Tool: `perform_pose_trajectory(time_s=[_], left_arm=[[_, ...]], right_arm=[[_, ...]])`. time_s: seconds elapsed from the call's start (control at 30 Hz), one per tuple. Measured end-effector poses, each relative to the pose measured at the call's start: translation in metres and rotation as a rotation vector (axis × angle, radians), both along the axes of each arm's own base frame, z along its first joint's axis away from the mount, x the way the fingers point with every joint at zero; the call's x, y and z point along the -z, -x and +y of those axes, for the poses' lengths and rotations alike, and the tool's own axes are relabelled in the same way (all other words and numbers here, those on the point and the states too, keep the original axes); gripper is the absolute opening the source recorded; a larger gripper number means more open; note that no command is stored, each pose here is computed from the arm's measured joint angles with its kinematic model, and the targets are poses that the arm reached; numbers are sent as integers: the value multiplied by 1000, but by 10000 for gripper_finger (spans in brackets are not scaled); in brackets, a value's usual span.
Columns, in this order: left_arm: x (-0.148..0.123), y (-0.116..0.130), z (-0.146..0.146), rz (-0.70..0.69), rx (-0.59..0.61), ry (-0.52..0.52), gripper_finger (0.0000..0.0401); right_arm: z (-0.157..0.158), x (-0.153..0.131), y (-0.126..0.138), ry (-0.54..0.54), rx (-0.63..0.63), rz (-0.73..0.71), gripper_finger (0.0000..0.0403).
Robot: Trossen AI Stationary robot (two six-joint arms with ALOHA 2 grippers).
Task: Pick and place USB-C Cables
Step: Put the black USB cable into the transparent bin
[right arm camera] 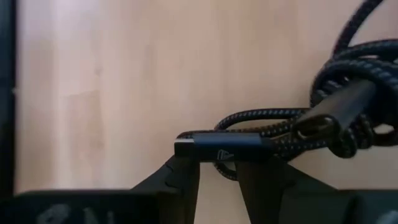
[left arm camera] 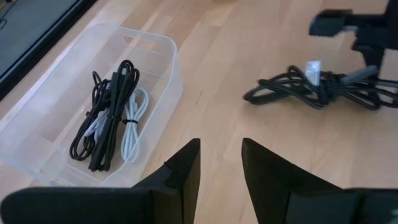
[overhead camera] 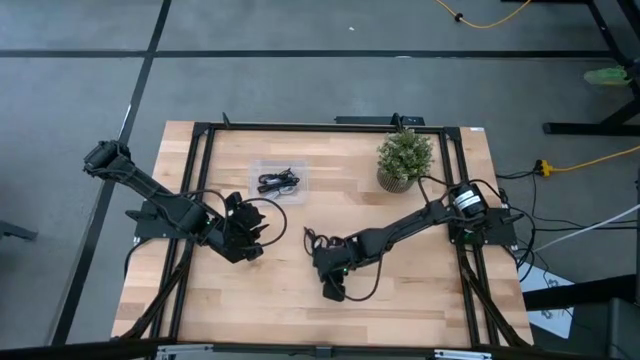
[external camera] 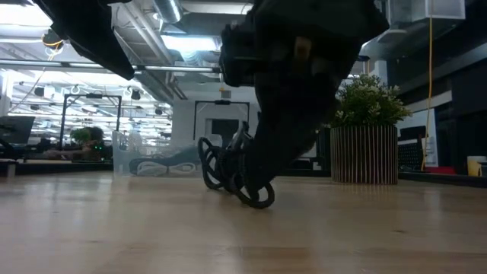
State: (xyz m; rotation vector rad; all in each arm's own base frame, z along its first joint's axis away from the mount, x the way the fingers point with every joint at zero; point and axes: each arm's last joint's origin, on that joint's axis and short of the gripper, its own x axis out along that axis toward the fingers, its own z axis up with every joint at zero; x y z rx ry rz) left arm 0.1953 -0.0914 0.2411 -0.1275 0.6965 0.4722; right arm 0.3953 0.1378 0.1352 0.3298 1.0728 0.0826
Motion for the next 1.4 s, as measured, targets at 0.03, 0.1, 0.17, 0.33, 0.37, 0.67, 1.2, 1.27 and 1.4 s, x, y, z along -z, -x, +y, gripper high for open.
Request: perform_pose_trajectory(time_s=[0.03, 0.1, 0.17, 0.33, 0.37, 0.67, 1.2, 1.27, 1.4], left_arm=[[0, 0, 0, 0, 0, 0, 111], [0, 0, 0, 0, 0, 0, 111], [0, 0, 0, 0, 0, 0, 111], [0, 0, 0, 0, 0, 0, 111], [0, 0, 0, 0, 0, 0, 111], [0, 0, 0, -1, -1, 1, 111], [0, 0, 0, -2, -1, 1, 111], [0, 0, 0, -2, -1, 1, 111], [0, 0, 0, -2, -1, 1, 111]], right_arm=[[-2, 0, 0, 14, 8, 5, 106], [-5, 1, 0, 35, 22, 7, 106], [-9, 1, -1, 41, 30, 15, 106], [-20, -2, 1, 63, 31, 49, 106], [-22, -4, 3, 67, 35, 63, 106], [-36, -19, 13, 215, 82, 252, 106], [-35, -60, 8, 618, 391, 132, 106], [-40, -53, 11, 602, 431, 155, 106], [-53, -38, 16, 561, 492, 214, 106]])
